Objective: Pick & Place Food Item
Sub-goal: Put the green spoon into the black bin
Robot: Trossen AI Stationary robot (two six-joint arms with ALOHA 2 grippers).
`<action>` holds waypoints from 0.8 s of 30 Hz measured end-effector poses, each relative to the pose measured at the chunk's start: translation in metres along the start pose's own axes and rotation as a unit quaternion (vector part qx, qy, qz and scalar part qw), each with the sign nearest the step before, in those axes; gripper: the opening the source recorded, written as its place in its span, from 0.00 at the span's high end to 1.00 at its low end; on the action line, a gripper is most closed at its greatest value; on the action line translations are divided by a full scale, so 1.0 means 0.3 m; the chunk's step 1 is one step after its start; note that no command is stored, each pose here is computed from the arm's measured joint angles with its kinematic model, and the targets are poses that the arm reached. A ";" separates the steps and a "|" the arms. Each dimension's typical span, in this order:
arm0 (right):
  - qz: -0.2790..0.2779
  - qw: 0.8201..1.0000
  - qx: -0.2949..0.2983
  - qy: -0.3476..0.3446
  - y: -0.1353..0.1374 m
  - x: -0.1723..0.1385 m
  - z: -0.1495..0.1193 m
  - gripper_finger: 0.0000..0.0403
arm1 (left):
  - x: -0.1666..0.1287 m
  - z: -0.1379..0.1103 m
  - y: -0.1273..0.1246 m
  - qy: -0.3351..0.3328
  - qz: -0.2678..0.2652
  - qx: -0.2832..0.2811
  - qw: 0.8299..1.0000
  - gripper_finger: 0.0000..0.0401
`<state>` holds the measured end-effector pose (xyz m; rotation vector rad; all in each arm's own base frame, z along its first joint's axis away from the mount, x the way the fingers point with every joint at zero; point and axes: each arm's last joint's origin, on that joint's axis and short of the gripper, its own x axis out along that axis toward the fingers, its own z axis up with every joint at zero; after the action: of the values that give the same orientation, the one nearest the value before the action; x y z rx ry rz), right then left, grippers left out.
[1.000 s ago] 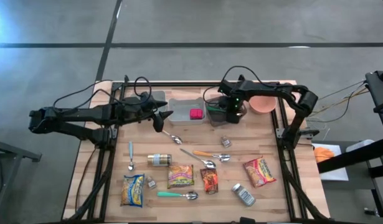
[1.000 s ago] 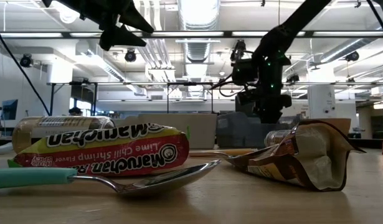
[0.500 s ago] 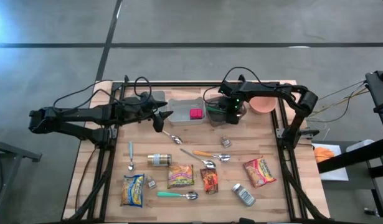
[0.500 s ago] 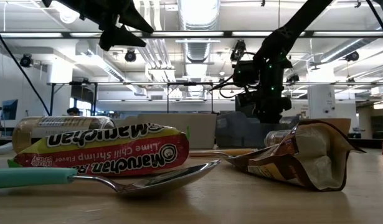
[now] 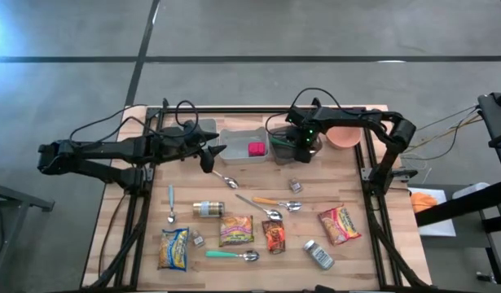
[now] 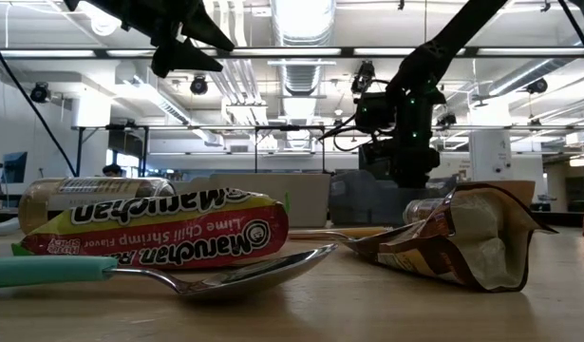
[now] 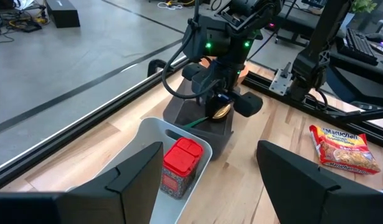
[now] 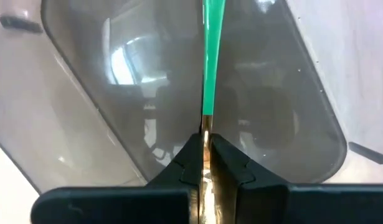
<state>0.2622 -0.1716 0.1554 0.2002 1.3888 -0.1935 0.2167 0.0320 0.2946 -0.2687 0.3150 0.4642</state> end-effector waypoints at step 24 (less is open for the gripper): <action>-0.017 0.996 0.081 -0.016 -0.008 -0.036 0.025 0.97 | 0.000 0.000 0.000 0.000 0.000 0.000 1.000 0.35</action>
<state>0.2670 -0.1757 0.1674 0.3072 1.3466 -0.3378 0.2167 0.0320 0.2946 -0.2690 0.3159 0.4640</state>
